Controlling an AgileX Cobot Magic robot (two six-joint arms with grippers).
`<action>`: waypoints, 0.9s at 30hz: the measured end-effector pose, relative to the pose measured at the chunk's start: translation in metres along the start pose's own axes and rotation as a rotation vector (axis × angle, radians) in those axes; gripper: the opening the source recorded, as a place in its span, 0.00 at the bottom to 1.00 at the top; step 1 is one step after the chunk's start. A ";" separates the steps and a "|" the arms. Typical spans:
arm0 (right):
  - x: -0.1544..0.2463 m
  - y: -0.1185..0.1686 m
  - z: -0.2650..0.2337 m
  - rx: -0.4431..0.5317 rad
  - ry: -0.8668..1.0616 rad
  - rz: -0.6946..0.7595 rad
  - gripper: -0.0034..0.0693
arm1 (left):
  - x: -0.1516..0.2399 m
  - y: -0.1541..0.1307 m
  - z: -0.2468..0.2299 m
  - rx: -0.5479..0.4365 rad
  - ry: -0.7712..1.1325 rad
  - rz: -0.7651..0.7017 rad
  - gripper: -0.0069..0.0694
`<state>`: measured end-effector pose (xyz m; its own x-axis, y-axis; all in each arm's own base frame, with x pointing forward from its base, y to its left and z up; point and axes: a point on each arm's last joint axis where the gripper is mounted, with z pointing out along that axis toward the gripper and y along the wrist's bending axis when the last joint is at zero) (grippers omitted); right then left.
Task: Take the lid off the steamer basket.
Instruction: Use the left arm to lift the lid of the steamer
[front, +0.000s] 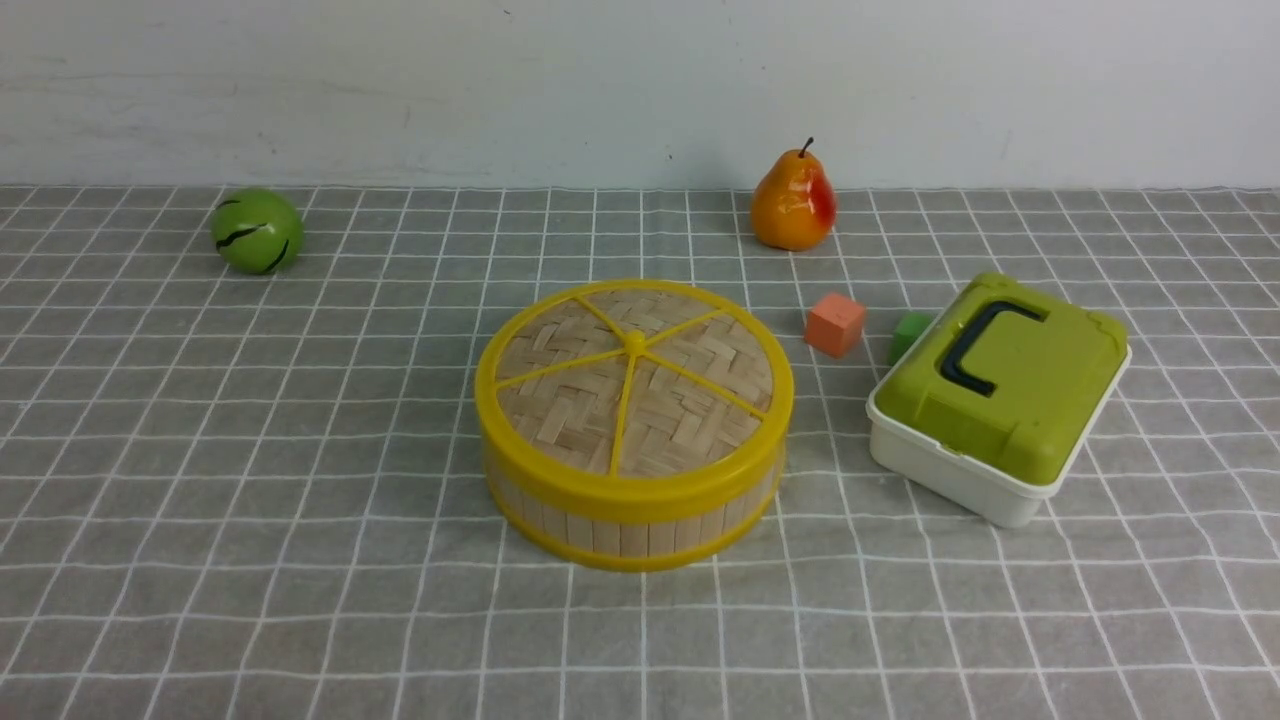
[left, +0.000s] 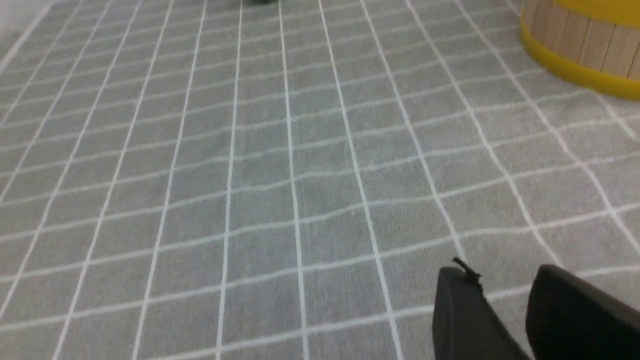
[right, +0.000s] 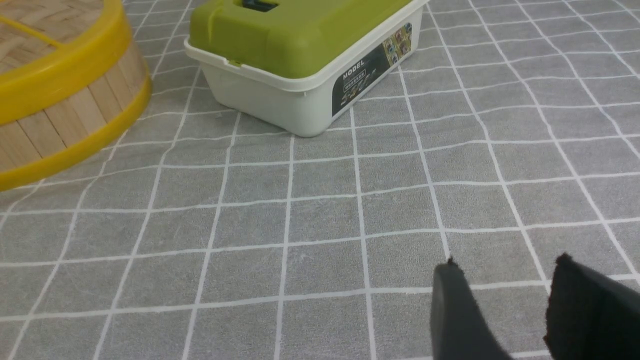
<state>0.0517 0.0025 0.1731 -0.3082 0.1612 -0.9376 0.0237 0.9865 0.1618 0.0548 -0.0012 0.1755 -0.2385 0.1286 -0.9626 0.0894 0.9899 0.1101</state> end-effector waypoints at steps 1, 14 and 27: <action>0.000 0.000 0.000 0.000 0.000 0.000 0.38 | -0.006 -0.001 0.000 0.010 -0.063 -0.029 0.35; 0.000 0.000 0.000 0.000 0.000 0.000 0.38 | -0.045 -0.002 -0.012 0.117 -0.505 -0.366 0.37; 0.000 0.000 0.000 0.000 0.000 0.000 0.38 | -0.144 0.014 -0.058 0.125 -0.834 -0.421 0.26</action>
<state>0.0517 0.0025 0.1731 -0.3082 0.1612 -0.9376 0.0237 0.9865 0.1618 0.0341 -0.0021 0.3299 0.4903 -0.3704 -0.7890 0.2684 0.9254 -0.2677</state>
